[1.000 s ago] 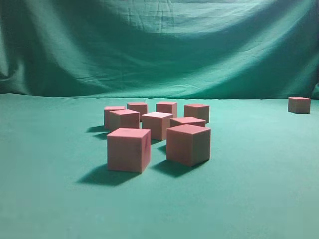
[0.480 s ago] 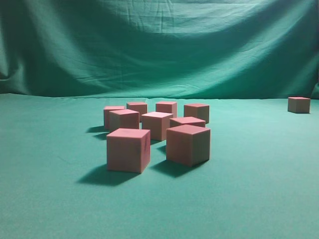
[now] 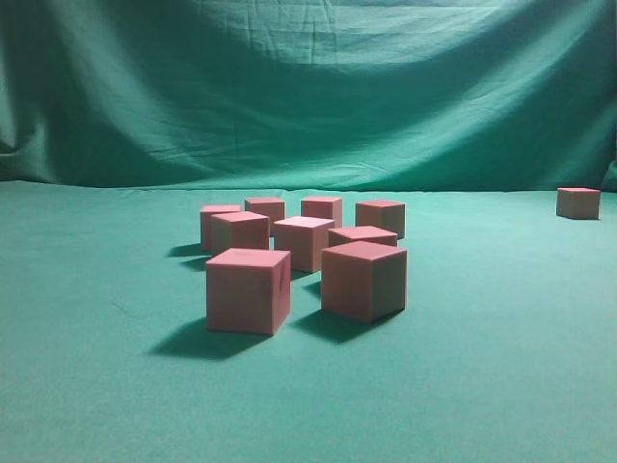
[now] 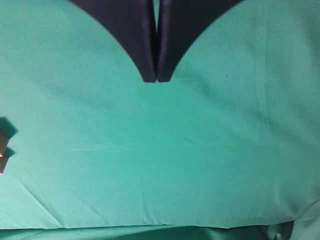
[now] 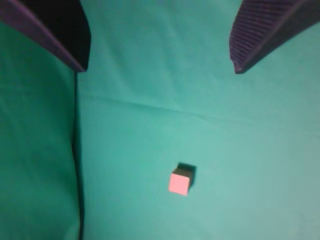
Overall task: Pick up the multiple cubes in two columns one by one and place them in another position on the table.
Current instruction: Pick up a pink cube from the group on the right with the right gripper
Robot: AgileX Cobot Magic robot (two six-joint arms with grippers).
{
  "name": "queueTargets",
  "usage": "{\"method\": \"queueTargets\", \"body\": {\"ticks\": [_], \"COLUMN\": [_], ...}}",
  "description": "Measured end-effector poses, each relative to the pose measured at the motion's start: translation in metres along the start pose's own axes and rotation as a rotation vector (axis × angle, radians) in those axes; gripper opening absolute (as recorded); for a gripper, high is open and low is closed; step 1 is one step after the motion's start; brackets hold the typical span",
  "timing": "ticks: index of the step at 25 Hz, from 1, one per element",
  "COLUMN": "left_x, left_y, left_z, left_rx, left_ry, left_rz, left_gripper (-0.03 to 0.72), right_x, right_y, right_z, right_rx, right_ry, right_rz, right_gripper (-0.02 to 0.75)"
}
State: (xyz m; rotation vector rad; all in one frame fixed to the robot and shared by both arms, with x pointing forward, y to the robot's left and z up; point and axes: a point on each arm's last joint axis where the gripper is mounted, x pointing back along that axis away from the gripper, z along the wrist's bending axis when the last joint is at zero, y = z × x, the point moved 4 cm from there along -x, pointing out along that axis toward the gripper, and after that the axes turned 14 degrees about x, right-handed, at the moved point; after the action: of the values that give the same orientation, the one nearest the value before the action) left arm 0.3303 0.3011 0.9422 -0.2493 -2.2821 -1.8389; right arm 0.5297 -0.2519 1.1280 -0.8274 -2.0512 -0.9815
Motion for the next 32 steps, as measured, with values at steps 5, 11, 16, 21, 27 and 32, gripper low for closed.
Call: {"method": "queueTargets", "body": {"ticks": [5, 11, 16, 21, 27, 32], "left_x": [0.0, 0.0, 0.0, 0.0, 0.0, 0.0], "left_y": [0.0, 0.0, 0.0, 0.0, 0.0, 0.0], "left_z": [0.0, 0.0, 0.0, 0.0, 0.0, 0.0], "left_rx": [0.0, 0.0, 0.0, 0.0, 0.0, 0.0], "left_ry": [0.0, 0.0, 0.0, 0.0, 0.0, 0.0], "left_rz": [0.0, 0.0, 0.0, 0.0, 0.0, 0.0], "left_gripper": [0.0, 0.0, 0.0, 0.0, 0.0, 0.0], "right_x": [-0.037, -0.076, -0.12, -0.157, -0.193, -0.226], "right_y": [-0.015, -0.013, -0.008, 0.011, 0.046, 0.069], "right_z": [-0.013, -0.019, -0.015, -0.01, -0.016, -0.018], "right_rx": [-0.141, -0.266, -0.288, -0.296, -0.312, -0.316], "right_ry": [0.058, 0.127, 0.158, 0.189, 0.21, 0.222], "right_rz": [0.011, 0.013, 0.05, 0.075, 0.107, 0.15], "right_gripper": [0.56, 0.56, 0.56, 0.56, 0.56, 0.56]}}
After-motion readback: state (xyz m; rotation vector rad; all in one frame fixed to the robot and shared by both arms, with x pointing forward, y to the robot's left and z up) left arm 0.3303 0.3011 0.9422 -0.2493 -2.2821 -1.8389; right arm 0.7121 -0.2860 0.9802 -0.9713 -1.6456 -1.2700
